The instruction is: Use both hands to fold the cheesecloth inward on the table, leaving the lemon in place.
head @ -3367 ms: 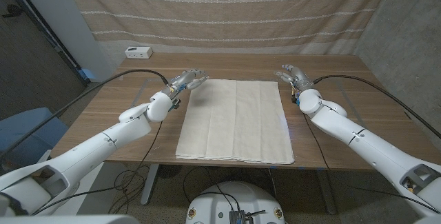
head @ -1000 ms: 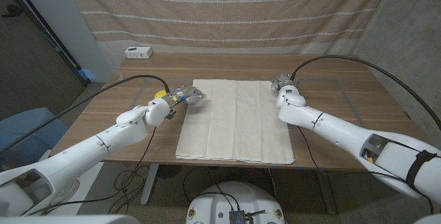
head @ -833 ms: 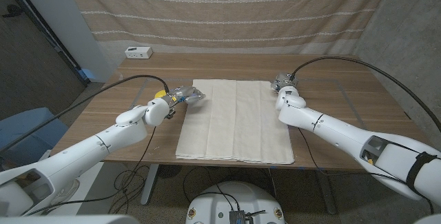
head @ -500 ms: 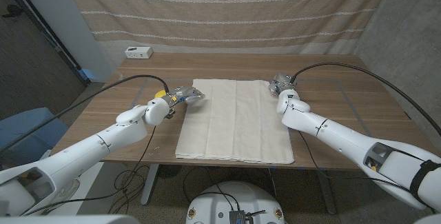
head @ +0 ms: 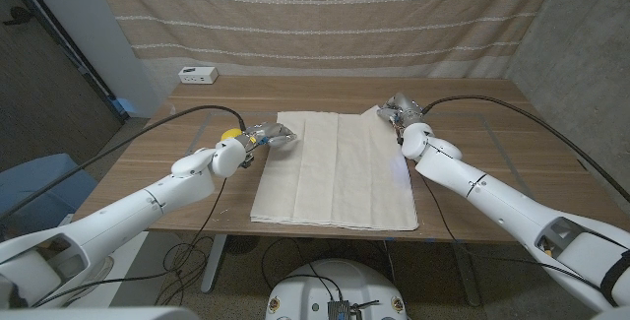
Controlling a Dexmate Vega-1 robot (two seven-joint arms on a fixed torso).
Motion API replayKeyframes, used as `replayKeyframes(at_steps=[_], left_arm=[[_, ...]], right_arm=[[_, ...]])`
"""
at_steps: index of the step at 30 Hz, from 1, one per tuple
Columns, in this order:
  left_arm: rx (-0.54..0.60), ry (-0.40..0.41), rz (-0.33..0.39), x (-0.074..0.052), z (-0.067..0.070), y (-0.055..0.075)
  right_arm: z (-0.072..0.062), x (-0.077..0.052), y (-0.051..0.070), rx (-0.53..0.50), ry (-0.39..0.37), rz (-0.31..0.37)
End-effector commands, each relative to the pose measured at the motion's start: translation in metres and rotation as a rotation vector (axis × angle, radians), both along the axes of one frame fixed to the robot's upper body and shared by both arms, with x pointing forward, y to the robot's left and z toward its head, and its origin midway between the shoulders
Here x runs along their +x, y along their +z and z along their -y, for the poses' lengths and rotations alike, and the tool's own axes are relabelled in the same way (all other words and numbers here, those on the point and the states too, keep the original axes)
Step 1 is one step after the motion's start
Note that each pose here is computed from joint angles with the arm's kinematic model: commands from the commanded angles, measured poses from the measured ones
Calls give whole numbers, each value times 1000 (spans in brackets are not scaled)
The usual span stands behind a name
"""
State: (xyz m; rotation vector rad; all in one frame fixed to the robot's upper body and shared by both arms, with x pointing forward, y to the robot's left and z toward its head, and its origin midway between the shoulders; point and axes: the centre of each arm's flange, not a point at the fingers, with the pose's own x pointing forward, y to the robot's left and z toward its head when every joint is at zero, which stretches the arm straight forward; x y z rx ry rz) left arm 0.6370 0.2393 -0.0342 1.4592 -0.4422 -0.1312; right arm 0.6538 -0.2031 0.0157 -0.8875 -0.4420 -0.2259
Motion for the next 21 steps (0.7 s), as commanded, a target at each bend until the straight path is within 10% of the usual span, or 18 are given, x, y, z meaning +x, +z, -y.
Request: replayKeyframes(at_steps=[1,21], left_arm=[[8,-3,-4,2,3,0],[3,-17,6,-3,4,0]], right_arm=[[-6,-22,23,159,240,70],[-46,-39,47,246,600,62]])
